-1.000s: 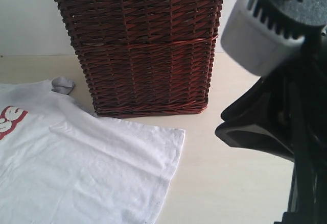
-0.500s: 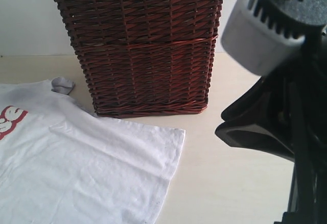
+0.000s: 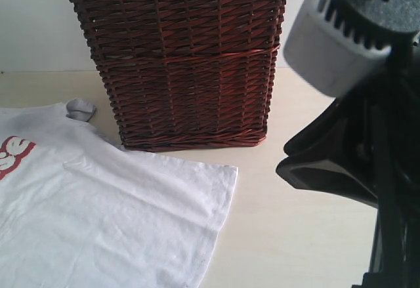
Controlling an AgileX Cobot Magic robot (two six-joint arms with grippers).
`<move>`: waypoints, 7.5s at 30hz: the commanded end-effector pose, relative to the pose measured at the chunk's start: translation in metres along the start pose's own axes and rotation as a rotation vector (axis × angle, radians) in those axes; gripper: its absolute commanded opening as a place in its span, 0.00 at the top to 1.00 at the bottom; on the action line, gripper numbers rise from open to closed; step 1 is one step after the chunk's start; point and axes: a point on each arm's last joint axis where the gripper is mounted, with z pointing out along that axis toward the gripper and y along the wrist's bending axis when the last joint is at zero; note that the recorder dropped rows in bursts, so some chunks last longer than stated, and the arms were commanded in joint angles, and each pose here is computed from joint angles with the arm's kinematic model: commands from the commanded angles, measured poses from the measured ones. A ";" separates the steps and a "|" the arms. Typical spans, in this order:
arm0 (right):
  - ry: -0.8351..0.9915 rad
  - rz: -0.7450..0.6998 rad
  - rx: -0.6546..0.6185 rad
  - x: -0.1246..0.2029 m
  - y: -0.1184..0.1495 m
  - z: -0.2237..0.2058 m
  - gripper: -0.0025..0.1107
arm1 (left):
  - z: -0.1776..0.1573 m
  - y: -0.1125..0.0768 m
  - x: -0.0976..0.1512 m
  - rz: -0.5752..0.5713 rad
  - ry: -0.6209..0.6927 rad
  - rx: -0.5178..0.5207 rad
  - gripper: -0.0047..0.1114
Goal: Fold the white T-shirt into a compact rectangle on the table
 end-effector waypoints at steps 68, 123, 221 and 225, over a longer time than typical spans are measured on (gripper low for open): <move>0.109 0.021 -0.229 -0.027 0.032 0.104 0.46 | -0.006 0.007 0.031 0.101 0.338 -0.056 0.06; 0.389 0.004 -0.255 0.014 0.051 0.295 0.98 | -0.006 0.007 0.031 0.101 0.338 -0.056 0.06; 0.209 0.027 0.126 -0.026 -0.071 0.286 0.98 | -0.006 0.007 0.031 0.102 0.338 -0.056 0.06; 0.292 -0.007 0.105 0.001 -0.061 0.268 0.98 | -0.006 0.007 0.031 0.102 0.338 -0.056 0.06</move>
